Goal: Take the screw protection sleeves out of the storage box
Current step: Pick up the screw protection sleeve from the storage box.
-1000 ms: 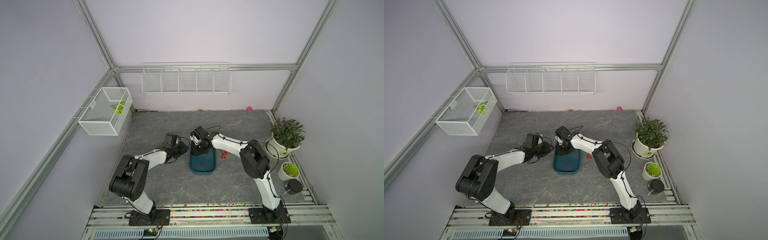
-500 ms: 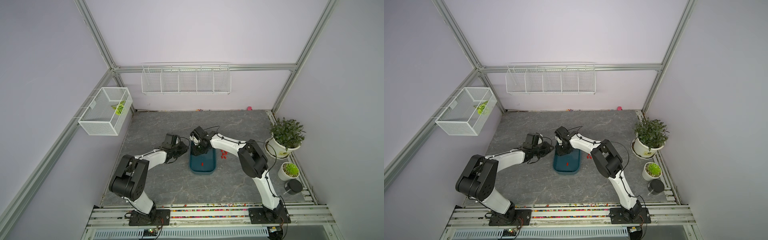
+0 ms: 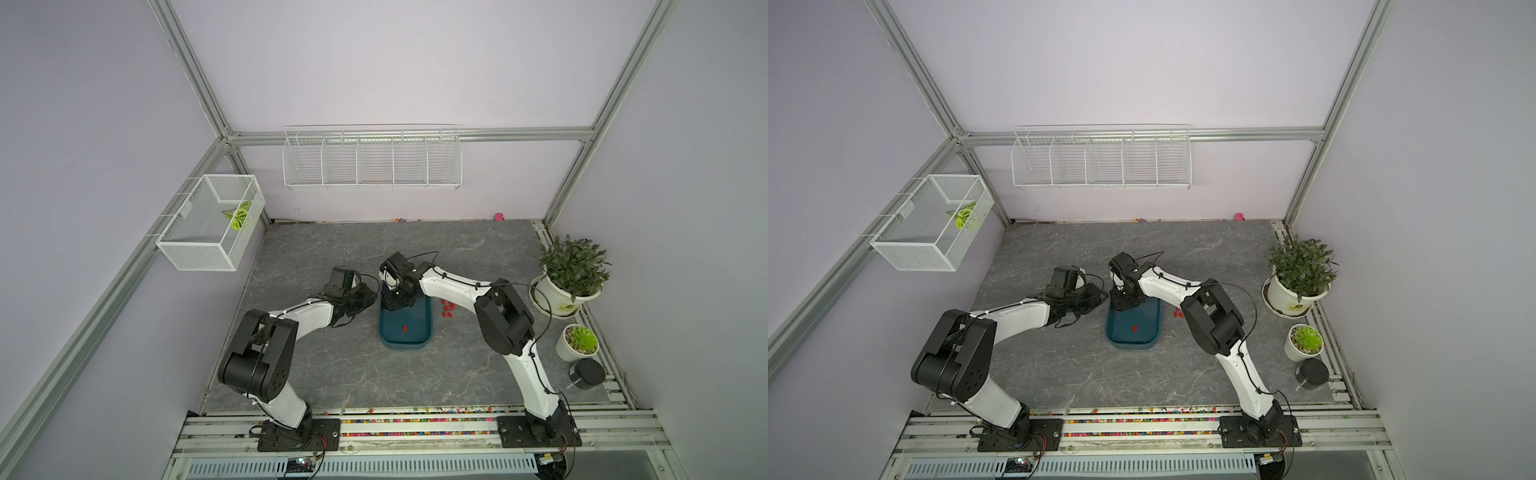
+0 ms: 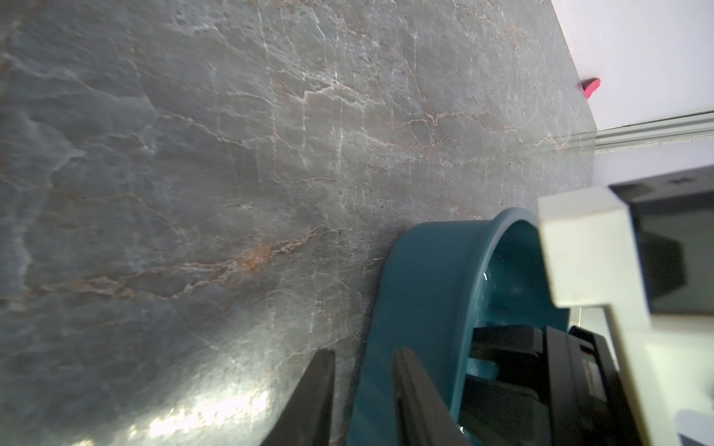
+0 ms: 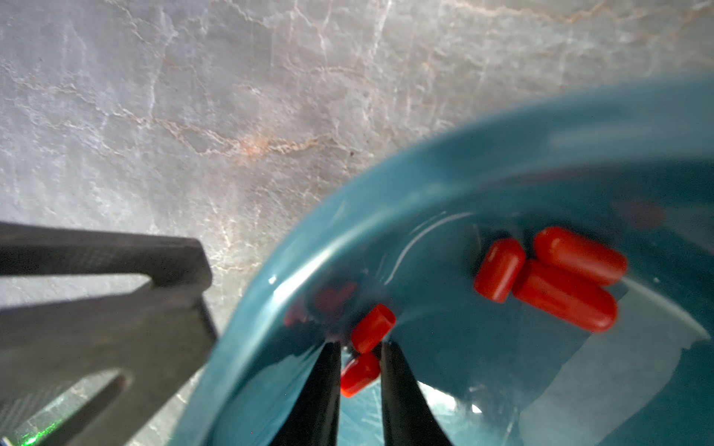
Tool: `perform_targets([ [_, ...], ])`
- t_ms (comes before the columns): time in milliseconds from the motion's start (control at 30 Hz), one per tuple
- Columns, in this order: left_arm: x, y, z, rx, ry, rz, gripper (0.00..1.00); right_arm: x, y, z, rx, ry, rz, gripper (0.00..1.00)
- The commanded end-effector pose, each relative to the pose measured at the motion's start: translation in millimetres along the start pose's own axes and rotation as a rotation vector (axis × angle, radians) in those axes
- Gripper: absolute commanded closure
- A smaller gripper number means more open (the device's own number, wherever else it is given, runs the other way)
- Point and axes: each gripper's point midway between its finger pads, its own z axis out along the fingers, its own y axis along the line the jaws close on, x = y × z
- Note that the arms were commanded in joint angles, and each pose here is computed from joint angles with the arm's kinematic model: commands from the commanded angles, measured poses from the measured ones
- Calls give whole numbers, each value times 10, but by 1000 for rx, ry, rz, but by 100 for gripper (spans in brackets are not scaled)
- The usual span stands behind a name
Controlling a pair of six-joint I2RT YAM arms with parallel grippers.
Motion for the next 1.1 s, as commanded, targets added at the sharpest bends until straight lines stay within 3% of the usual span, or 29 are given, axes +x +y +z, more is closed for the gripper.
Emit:
perform_targets([
  [0,-33,-77,5,12,0,23,67,170,-72,91,41,57,-5,75],
  [633,-36,-75,4,13,-2,23,67,148,-15,-78,43,28,-14,89],
  [1067,-32,-70,16,11,1,21,67,52,-143,-923,75,-99,-25,87],
])
